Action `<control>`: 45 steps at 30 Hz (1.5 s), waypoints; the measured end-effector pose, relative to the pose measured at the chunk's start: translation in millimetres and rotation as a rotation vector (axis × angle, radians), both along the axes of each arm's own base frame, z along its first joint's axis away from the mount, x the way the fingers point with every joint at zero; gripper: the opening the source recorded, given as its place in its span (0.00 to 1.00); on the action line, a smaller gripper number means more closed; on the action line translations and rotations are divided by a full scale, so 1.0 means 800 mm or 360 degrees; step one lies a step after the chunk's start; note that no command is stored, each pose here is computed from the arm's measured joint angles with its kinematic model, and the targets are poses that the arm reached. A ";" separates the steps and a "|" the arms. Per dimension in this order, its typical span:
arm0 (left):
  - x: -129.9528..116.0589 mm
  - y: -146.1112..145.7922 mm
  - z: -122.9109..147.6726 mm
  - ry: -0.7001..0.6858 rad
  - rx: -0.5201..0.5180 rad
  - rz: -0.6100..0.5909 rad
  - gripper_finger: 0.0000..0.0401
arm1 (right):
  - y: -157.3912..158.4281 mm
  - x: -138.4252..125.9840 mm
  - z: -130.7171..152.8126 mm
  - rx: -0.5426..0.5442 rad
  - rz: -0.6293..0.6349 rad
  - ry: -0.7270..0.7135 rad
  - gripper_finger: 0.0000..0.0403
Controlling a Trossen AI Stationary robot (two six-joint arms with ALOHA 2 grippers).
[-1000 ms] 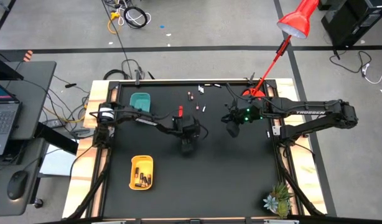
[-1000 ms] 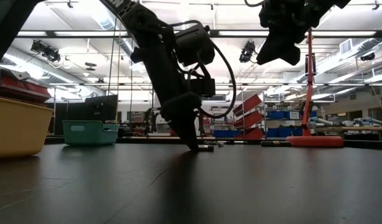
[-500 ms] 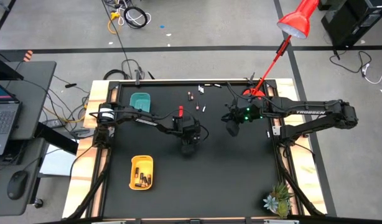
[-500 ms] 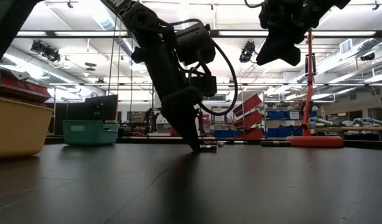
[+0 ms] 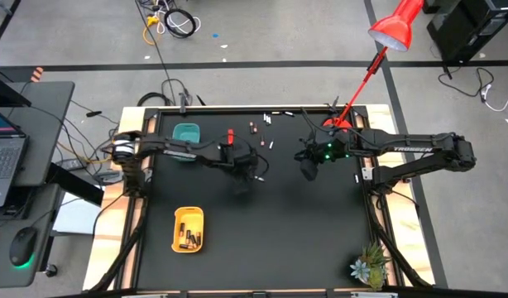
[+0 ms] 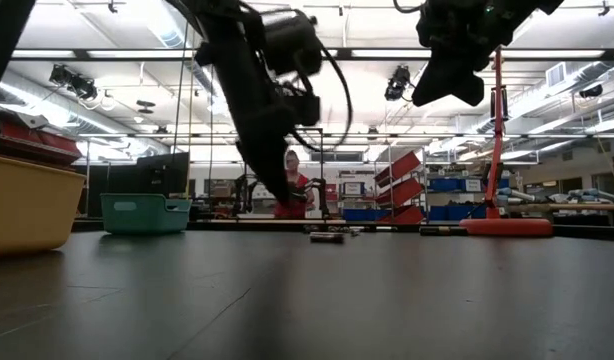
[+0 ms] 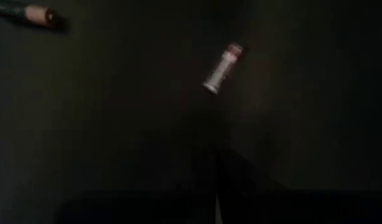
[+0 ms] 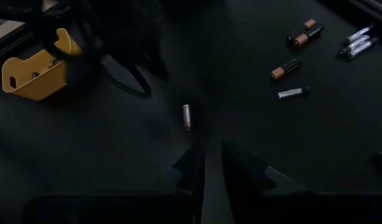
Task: Sort batteries
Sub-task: Put the white battery into the blue bin
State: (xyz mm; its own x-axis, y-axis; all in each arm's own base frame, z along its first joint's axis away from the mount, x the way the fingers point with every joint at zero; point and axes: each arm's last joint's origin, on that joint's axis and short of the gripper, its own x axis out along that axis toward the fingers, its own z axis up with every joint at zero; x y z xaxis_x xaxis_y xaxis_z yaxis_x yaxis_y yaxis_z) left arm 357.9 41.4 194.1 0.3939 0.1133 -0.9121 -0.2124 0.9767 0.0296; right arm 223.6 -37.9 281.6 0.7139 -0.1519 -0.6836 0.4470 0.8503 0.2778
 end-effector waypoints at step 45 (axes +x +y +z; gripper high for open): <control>0.060 0.064 -0.089 -0.0379 -0.0031 -0.0143 0.05 | -0.004 -0.001 0.002 0.0147 -0.0063 -0.0047 0.16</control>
